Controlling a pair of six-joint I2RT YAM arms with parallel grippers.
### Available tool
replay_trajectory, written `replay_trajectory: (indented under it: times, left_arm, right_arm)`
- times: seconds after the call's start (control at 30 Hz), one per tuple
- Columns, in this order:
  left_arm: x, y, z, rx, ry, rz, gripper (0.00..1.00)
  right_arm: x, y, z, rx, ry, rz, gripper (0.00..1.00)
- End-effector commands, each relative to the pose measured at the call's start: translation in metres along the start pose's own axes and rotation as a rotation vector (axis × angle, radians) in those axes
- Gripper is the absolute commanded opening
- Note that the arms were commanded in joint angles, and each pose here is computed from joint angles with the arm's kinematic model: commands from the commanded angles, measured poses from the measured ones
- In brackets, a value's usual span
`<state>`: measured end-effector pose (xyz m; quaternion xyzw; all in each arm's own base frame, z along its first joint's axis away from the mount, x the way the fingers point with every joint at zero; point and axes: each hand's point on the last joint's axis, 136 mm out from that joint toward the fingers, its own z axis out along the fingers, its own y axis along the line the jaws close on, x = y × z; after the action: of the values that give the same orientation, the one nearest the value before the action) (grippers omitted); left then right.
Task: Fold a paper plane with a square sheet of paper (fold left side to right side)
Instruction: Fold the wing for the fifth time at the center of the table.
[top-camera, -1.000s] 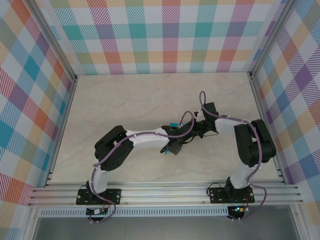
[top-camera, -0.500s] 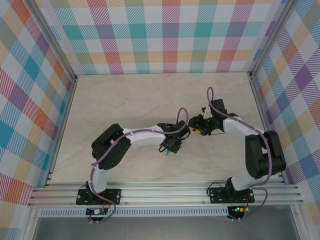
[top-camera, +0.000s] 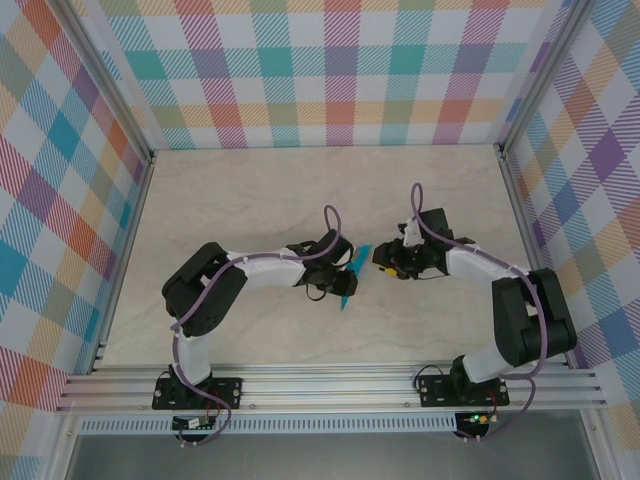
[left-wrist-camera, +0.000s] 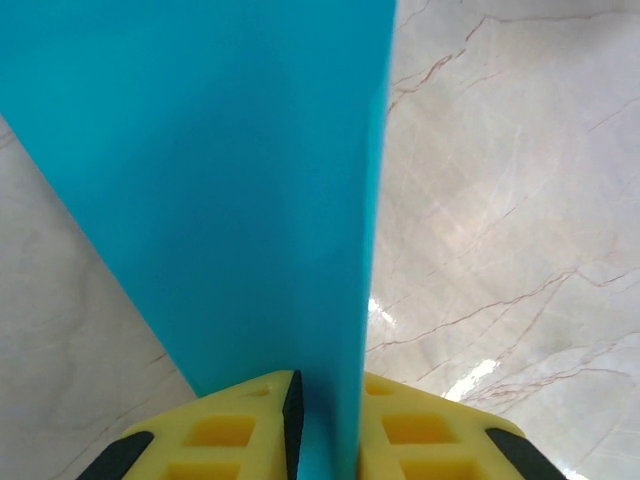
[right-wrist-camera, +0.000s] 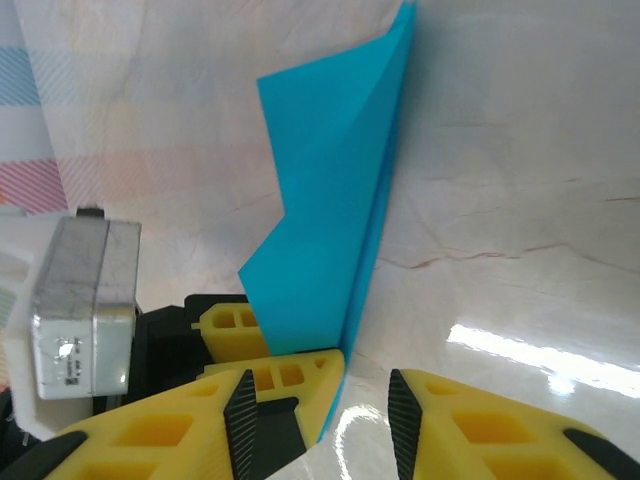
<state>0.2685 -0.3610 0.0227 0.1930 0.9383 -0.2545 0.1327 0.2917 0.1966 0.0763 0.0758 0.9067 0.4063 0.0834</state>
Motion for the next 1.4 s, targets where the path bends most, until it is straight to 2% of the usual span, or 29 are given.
replay_trajectory:
  times: [0.0,0.33,0.87,1.07,1.37]
  left_arm:
    - [0.006,-0.003,0.002,0.068,0.009,-0.053,0.19]
    - [0.011,0.004,0.006,0.065,0.019,-0.076,0.18]
    - [0.013,0.002,0.009,0.08,0.038,-0.069,0.18]
    - [0.012,-0.001,0.006,0.092,0.039,-0.065,0.23]
    - [-0.004,-0.013,-0.013,0.143,0.005,-0.069,0.31]
  right_arm:
    - [0.003,0.008,0.016,-0.07,0.02,0.01,0.38]
    - [0.002,0.003,0.045,-0.042,0.066,0.044,0.33]
    - [-0.012,-0.009,0.06,0.017,0.072,0.071,0.37]
    - [-0.006,-0.028,0.067,0.1,0.105,0.112,0.36]
    - [-0.002,-0.037,0.068,0.135,0.121,0.121,0.35]
